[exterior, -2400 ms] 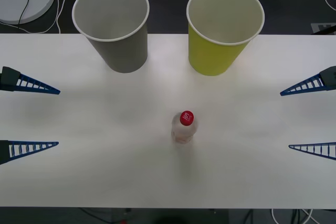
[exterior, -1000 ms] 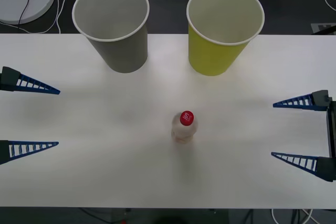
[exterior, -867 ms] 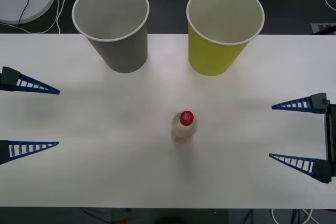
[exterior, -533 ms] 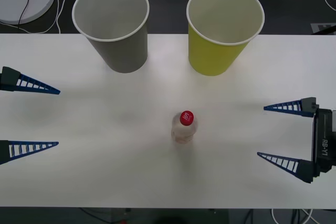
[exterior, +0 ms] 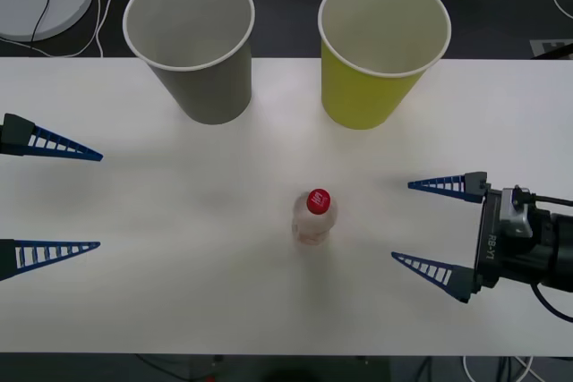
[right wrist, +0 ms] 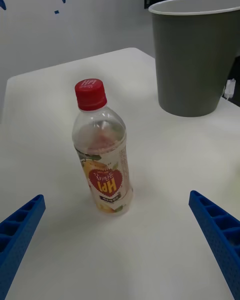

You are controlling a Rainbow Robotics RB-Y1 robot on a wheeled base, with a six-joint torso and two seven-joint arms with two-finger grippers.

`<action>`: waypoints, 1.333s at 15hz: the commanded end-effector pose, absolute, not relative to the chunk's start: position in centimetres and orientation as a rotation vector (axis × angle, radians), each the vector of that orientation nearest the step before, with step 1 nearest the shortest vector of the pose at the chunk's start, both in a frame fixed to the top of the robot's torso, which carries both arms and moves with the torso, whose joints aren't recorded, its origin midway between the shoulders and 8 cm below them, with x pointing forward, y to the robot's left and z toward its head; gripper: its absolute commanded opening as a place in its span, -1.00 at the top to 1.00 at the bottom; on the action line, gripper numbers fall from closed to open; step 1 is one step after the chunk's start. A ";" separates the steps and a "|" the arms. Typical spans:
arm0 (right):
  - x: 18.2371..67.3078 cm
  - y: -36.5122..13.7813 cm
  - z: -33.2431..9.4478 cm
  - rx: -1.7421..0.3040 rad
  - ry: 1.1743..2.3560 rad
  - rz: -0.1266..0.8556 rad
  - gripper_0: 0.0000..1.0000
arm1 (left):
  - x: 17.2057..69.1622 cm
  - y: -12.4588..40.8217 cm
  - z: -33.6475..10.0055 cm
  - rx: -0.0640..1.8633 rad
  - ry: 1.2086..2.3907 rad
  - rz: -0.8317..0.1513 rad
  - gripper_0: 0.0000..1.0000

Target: Put the can into the green bin and the plastic bottle into the gray bin

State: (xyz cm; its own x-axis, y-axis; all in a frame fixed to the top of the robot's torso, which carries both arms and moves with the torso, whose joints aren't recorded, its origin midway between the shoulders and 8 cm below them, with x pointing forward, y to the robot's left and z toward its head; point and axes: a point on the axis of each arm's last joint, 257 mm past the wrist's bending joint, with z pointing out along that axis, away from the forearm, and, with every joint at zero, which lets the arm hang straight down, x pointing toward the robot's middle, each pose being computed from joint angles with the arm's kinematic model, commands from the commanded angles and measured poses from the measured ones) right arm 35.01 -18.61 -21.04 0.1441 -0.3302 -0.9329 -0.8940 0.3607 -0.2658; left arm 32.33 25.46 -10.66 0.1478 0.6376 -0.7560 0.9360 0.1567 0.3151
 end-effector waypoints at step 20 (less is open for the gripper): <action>38.5 -9.9 -25.0 -1.288 1.265 0.666 -1.00 | 32.3 25.5 -10.7 1.562 1.571 -0.436 -1.00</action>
State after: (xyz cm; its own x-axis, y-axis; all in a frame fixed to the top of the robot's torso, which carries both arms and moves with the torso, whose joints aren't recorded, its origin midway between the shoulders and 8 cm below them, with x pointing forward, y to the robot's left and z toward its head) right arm 38.49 -10.18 -24.98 0.2549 -0.2693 -0.9287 -0.9167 0.2385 -0.3207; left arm 32.33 25.46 -10.67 0.1478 0.6377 -0.7560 0.9360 0.1567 0.3151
